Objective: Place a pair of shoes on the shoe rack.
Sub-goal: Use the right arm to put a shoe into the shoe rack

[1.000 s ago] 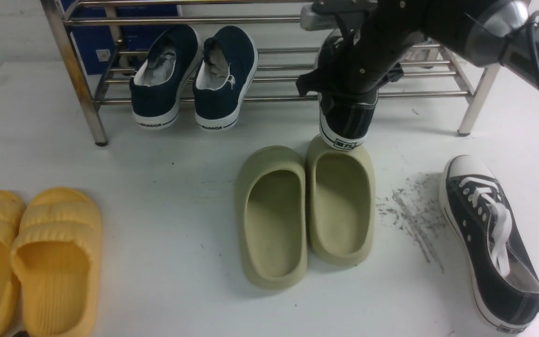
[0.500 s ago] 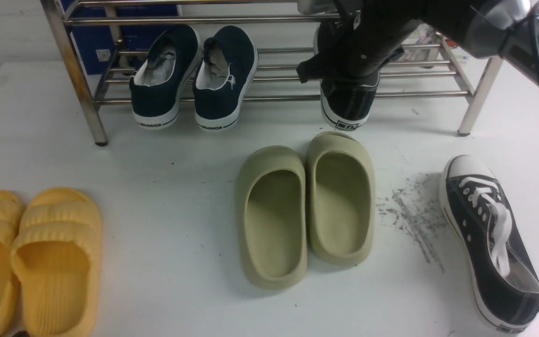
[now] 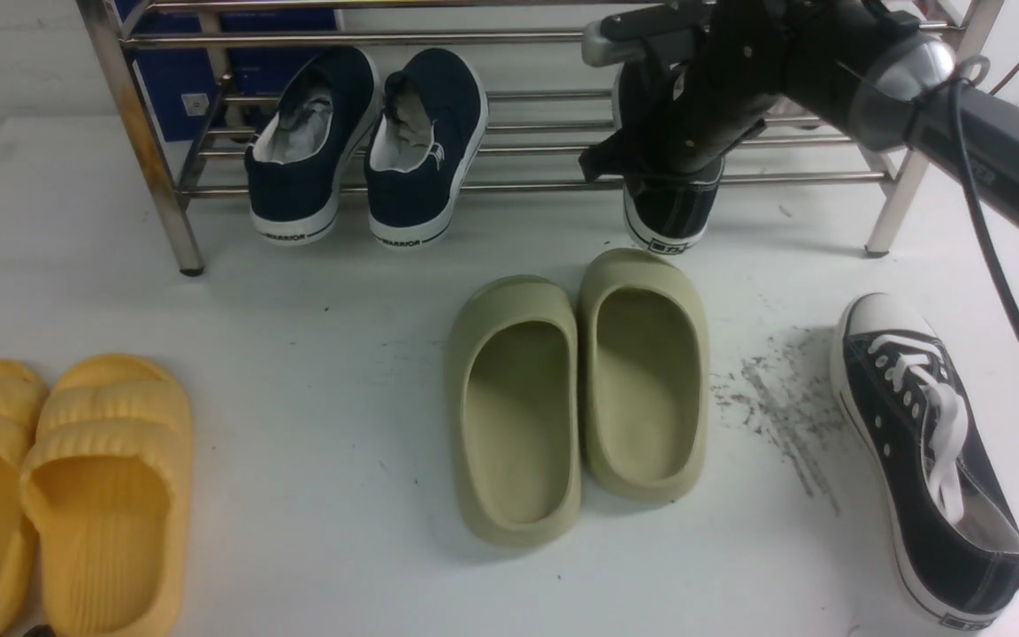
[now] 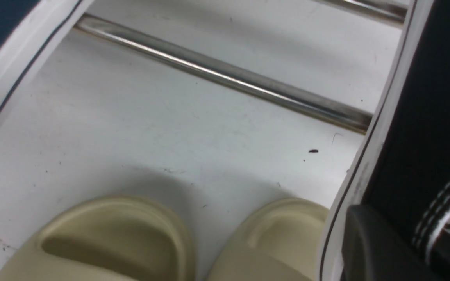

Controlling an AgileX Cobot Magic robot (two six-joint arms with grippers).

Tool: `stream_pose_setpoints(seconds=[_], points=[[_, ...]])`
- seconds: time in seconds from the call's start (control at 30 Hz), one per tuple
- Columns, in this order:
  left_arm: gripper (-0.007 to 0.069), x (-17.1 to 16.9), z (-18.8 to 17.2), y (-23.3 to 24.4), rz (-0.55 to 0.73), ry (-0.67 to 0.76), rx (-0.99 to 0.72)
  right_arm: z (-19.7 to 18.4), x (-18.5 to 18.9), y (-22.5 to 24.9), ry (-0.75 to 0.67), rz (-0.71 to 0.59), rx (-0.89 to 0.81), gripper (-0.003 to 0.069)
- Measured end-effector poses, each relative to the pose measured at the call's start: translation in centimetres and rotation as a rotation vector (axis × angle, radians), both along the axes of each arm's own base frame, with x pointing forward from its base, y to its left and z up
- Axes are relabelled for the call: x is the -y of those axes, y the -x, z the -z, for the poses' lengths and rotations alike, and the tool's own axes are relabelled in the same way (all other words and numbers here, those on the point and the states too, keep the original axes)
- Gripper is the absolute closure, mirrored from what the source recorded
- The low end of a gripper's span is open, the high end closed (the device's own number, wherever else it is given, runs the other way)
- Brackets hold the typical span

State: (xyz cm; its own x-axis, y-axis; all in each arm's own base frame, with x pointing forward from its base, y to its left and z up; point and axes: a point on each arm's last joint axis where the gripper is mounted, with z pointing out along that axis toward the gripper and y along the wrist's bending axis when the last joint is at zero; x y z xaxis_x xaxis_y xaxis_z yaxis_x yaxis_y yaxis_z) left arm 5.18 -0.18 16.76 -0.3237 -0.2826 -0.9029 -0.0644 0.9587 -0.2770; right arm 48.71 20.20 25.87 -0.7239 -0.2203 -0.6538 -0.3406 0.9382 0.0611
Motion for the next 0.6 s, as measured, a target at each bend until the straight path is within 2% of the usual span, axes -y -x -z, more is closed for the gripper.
stream_pose_setpoints(seconds=[0.13, 0.37, 0.47, 0.6], points=[[0.0386, 0.0, 0.0, 0.0, 0.000, 0.000, 0.000, -0.1, 0.0, -0.1, -0.003, 0.000, 0.017, 0.0599], [0.0386, 0.0, 0.0, 0.0, 0.000, 0.000, 0.000, -0.4, 0.0, -0.4, 0.005, 0.000, 0.054, 0.0484], [0.0386, 0.0, 0.0, 0.0, 0.000, 0.000, 0.000, -0.9, 0.1, -0.3, 0.000, -0.001, 0.070, 0.0400], [0.0386, 0.0, 0.0, 0.0, 0.000, 0.000, 0.000, -1.7, 0.2, 0.1, 0.001, -0.003, 0.054, 0.0358]])
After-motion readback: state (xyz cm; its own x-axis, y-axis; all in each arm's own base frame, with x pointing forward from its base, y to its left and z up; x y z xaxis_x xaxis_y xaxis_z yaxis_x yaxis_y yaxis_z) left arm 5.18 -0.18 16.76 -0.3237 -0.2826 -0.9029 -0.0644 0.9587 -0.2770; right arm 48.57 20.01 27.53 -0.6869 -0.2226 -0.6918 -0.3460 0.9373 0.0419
